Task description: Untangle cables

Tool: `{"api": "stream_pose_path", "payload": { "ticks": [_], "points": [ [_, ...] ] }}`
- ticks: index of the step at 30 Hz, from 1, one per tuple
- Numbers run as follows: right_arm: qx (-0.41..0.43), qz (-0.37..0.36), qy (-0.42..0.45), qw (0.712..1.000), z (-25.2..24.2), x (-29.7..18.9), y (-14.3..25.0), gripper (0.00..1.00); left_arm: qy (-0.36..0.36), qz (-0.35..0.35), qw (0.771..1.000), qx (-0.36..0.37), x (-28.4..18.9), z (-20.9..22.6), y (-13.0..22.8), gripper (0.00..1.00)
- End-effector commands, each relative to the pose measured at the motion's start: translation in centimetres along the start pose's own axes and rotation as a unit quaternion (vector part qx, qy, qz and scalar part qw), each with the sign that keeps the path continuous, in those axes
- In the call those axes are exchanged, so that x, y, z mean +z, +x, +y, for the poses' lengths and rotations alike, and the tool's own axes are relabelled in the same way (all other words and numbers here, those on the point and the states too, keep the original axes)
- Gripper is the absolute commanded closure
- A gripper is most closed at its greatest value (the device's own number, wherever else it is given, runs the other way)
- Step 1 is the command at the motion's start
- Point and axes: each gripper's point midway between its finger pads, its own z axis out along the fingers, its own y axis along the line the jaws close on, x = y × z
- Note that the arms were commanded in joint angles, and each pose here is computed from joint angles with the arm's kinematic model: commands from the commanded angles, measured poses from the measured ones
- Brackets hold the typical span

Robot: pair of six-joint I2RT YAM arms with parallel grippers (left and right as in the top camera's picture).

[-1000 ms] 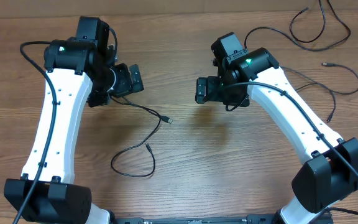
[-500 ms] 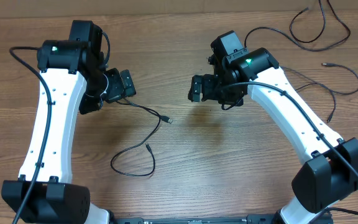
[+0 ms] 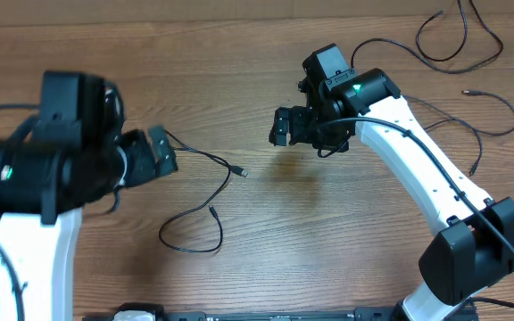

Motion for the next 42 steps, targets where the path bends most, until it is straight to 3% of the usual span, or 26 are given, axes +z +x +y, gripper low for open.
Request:
{"api": "stream_pose_path", "payload": {
  "ticks": [1, 14, 23, 30, 35, 42],
  "points": [
    [0.0, 0.005, -0.002, 1.0, 0.1, 0.0, 0.3, 0.0, -0.006, -0.007, 1.0, 0.001, -0.3, 1.0, 1.6, 0.0],
    [0.0, 0.008, -0.002, 1.0, 0.1, 0.1, 0.5, 0.0, -0.011, -0.002, 0.999, -0.039, 1.9, 3.5, 6.1, 0.0],
    [-0.014, 0.024, -0.025, 0.999, 1.8, 0.3, 1.5, 0.0, -0.016, 0.007, 0.999, -0.04, 4.2, 3.0, 4.5, 0.0],
    [-0.054, 0.027, -0.022, 0.998, 4.2, 1.1, 3.0, 0.0, -0.066, 0.002, 0.993, -0.1, 5.9, 4.5, 2.7, 0.0],
    [-0.079, 0.007, 0.018, 0.997, 4.3, 1.5, 3.2, 0.0, -0.089, 0.022, 0.99, -0.11, 6.9, 5.4, 2.5, 0.01],
    [-0.083, 0.01, 0.003, 0.997, 5.2, 1.6, 3.5, 0.0, -0.141, 0.01, 0.984, -0.107, 7.1, 7.2, 1.9, 0.0]
  ]
}}
